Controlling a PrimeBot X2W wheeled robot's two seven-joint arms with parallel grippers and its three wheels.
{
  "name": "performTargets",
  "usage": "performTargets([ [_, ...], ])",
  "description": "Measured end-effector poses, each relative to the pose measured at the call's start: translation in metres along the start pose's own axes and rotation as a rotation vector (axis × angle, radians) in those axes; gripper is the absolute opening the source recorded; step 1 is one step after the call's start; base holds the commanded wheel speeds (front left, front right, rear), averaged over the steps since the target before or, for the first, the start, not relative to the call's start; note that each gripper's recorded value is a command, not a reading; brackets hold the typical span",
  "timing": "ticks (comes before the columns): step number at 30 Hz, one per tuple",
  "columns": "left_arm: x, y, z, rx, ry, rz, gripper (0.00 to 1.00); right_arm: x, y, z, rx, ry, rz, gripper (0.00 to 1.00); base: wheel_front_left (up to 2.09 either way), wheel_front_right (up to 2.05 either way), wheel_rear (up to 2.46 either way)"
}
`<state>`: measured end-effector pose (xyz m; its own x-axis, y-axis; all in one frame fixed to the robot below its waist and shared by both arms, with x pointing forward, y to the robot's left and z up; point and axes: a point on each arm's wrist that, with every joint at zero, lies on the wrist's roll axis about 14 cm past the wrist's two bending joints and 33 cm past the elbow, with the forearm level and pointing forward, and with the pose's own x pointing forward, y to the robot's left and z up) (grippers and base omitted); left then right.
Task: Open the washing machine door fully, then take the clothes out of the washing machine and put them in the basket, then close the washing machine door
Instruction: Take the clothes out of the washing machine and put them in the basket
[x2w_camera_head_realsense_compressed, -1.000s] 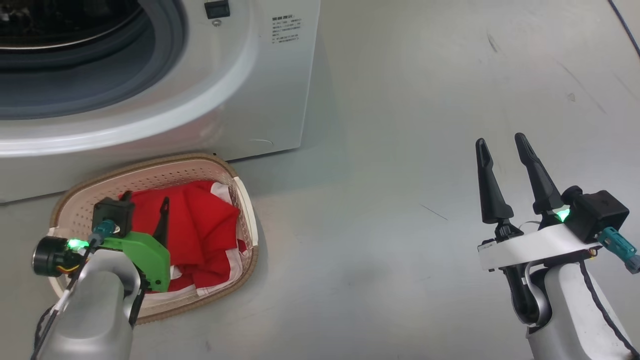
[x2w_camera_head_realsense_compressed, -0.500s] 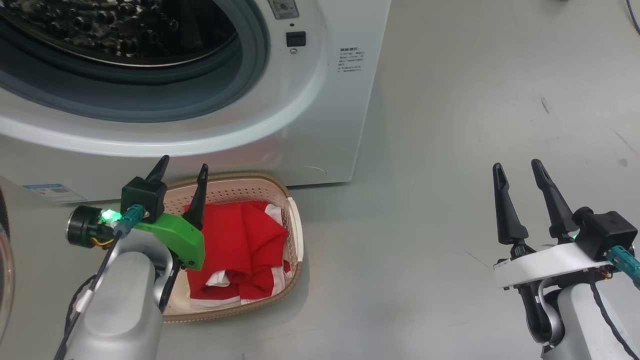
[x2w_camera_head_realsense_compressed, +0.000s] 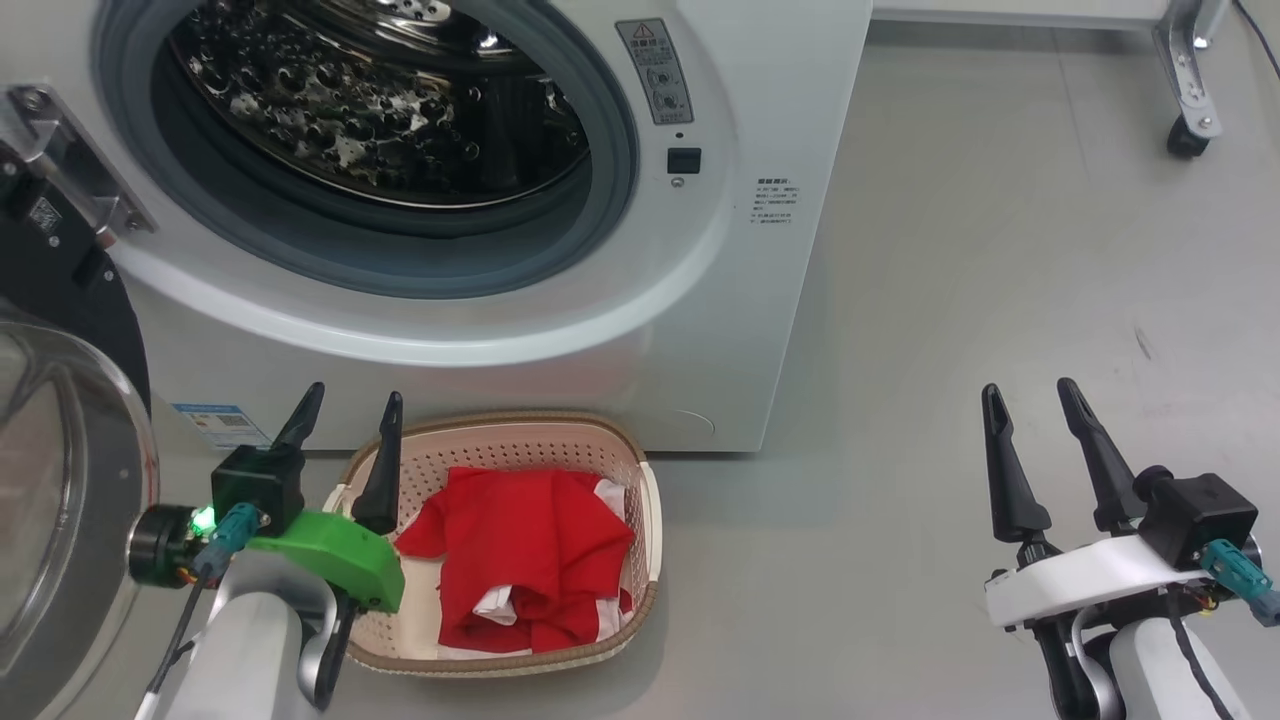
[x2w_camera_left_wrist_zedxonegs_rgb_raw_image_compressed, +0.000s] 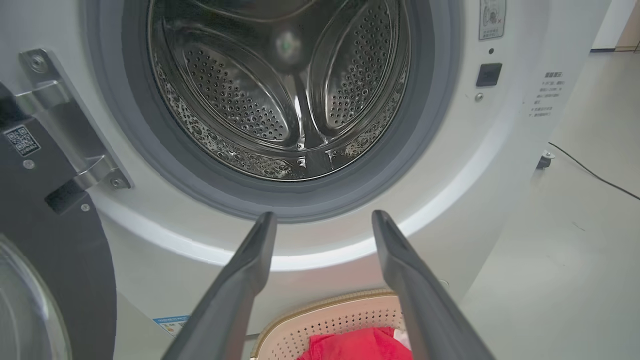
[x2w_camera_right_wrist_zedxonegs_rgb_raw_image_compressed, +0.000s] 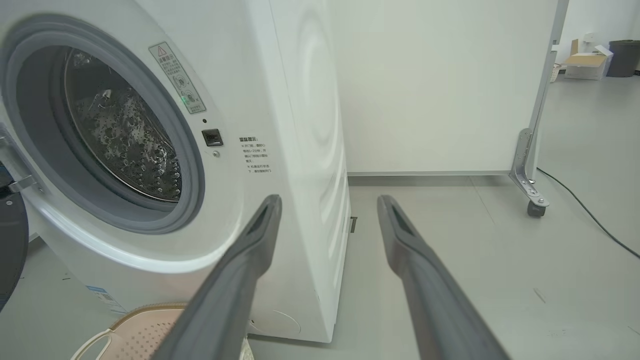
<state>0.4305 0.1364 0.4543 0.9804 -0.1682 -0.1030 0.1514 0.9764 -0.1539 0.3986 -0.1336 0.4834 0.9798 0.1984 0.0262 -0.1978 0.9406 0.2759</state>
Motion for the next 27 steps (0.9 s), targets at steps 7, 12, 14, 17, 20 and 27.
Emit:
performTargets([
  [7,-0.025,0.014,0.013,-0.018,-0.053,0.065,1.0,-0.007,0.016,0.005,0.004,-0.015,0.038,1.0,0.0,0.0,0.0],
  [12,-0.036,0.017,0.017,-0.021,-0.074,0.085,1.0,-0.01,0.02,0.009,0.005,-0.024,0.046,1.0,0.0,0.0,0.0],
  [14,-0.038,0.018,0.02,-0.022,-0.084,0.094,1.0,-0.013,0.02,0.007,0.006,-0.019,0.044,1.0,0.0,0.0,0.0],
  [17,-0.04,0.018,0.023,-0.022,-0.097,0.092,1.0,-0.013,0.02,0.008,0.007,-0.022,0.045,1.0,0.0,0.0,0.0],
  [20,-0.043,0.017,0.023,-0.022,-0.1,0.095,1.0,-0.013,0.021,0.01,0.008,-0.027,0.047,1.0,0.0,0.0,0.0],
  [27,-0.047,0.017,0.024,-0.024,-0.106,0.099,1.0,-0.014,0.022,0.01,0.012,-0.029,0.047,1.0,0.0,0.0,0.0],
])
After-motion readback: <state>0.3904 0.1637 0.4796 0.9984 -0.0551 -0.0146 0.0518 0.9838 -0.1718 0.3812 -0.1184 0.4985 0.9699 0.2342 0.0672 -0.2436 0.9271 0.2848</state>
